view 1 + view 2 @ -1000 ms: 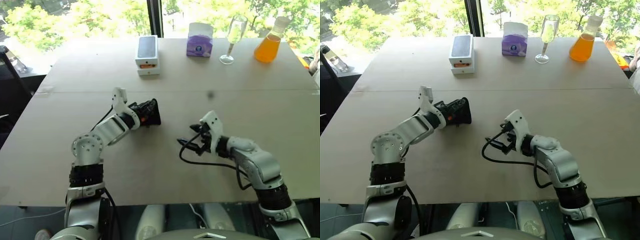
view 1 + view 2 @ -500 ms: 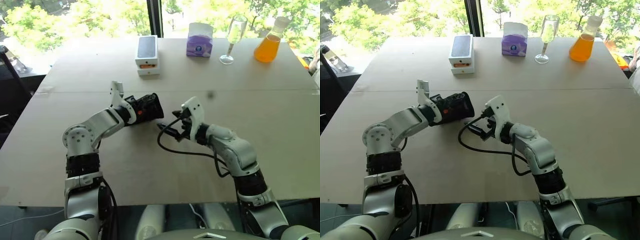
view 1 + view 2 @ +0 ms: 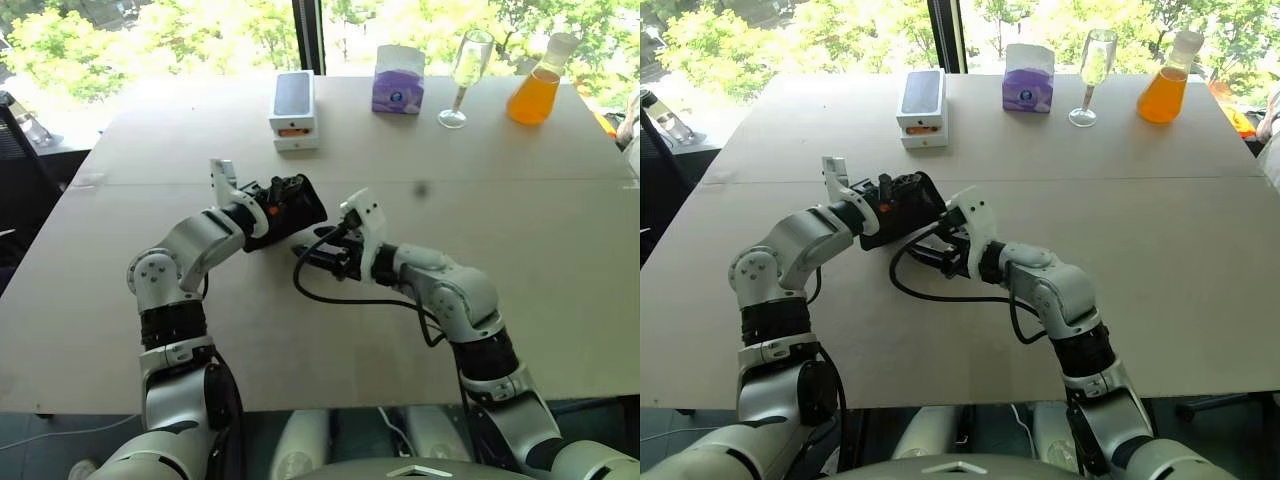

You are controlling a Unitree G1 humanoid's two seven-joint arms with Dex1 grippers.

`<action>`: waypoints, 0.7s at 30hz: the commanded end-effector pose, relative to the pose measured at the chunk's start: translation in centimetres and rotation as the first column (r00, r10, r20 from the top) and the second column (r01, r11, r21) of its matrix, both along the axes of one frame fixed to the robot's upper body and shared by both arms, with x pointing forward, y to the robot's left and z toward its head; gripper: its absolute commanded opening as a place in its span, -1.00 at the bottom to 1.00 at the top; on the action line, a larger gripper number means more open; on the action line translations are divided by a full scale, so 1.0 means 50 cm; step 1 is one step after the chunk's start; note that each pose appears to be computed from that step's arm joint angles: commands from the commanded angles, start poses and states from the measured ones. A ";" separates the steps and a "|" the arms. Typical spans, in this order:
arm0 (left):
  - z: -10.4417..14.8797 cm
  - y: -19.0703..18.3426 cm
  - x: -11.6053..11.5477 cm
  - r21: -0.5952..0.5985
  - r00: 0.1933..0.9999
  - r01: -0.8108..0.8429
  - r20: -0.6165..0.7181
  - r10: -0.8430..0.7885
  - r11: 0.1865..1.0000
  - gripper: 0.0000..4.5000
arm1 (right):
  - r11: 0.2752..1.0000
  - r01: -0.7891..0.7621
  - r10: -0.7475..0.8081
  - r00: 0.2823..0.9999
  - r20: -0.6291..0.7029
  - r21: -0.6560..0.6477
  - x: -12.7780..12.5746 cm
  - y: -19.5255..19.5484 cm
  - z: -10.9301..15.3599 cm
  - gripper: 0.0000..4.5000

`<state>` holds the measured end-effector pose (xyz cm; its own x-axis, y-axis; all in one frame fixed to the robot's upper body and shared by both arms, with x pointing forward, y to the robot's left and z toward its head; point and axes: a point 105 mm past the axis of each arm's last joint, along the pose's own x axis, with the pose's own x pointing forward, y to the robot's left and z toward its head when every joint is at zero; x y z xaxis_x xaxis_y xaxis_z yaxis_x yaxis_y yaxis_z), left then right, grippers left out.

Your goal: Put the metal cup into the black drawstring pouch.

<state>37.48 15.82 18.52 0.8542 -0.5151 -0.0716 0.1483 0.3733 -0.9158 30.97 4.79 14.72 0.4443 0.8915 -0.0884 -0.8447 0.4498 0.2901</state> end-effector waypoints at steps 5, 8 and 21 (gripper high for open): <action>0.033 0.009 -0.011 -0.062 0.999 -0.006 0.033 0.008 0.998 -1.00 | 0.991 0.127 -0.128 0.992 0.014 0.040 0.039 0.005 0.017 0.41; 0.036 0.009 -0.015 -0.089 1.000 -0.004 0.022 0.006 0.996 -1.00 | 0.989 0.136 -0.136 0.991 0.001 0.060 0.041 0.014 0.018 0.41; 0.039 0.024 -0.020 -0.105 1.000 -0.011 -0.007 0.011 0.994 -1.00 | 0.989 0.010 -0.007 1.000 -0.019 0.145 0.015 0.090 0.035 0.41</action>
